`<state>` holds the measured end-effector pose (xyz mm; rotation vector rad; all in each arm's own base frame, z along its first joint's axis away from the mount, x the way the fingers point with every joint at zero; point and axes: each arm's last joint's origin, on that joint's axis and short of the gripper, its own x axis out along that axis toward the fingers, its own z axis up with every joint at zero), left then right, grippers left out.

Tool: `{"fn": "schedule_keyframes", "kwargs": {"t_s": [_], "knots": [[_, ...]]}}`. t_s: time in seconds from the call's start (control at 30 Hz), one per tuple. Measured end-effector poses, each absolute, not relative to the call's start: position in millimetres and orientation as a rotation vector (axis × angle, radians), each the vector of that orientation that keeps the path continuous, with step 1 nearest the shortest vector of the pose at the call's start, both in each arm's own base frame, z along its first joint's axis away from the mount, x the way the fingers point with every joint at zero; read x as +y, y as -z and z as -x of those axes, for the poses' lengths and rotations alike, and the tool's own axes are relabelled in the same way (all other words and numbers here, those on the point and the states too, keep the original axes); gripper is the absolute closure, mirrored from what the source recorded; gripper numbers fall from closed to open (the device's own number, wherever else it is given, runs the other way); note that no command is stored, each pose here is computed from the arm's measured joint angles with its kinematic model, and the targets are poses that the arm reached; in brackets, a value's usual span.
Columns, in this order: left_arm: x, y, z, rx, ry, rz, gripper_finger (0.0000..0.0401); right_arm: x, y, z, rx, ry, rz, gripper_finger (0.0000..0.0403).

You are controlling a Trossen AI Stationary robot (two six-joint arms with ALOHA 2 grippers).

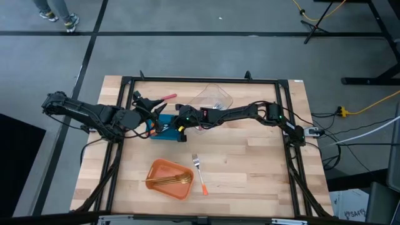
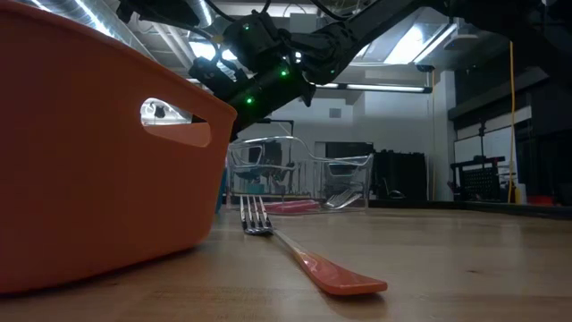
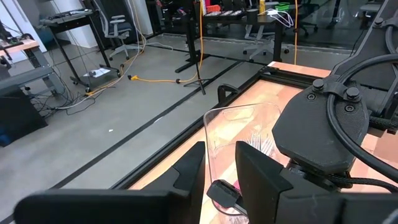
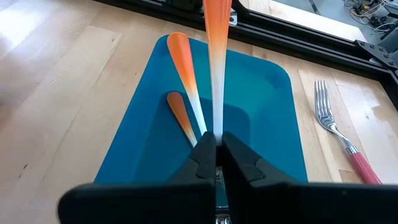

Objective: Sort silverware by color (type)
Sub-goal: Put the orange fork into the blue bin, then put the pink fork into the transparent bin

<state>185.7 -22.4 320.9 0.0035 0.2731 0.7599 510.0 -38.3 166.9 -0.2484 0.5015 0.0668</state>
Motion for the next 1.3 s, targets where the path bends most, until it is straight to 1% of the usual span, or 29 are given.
{"fn": "schedule_keyframes", "kwargs": {"t_s": [0.13,0.2,0.47,0.6,0.77,0.87,1.1,1.3], "knots": [[-22,-321,-186,0.273,-0.760,-0.003,0.0319,-38,-167,-510,0.502,-0.067,0.249,0.0398],[-22,-321,-186,0.273,-0.760,-0.004,0.0319,-38,-167,-510,0.501,-0.067,0.248,0.0387],[-22,-321,-186,0.273,-0.760,-0.004,0.0319,-38,-167,-510,0.501,-0.067,0.248,0.0299],[-22,-321,-186,0.273,-0.760,-0.004,0.0319,-38,-167,-510,0.500,-0.067,0.248,0.0274],[-22,-321,-186,0.273,-0.760,-0.003,0.0319,-38,-167,-510,0.500,-0.067,0.249,0.0270],[-22,-321,-186,0.271,-0.761,0.001,0.0319,-38,-174,-508,0.504,-0.068,0.249,0.0273],[-22,-322,-184,0.261,-0.768,0.009,0.0319,-29,-217,-490,0.547,-0.099,0.248,0.0274],[-8,-326,-180,0.248,-0.831,0.021,0.0319,-18,-259,-471,0.520,-0.140,0.275,0.0274]]}}
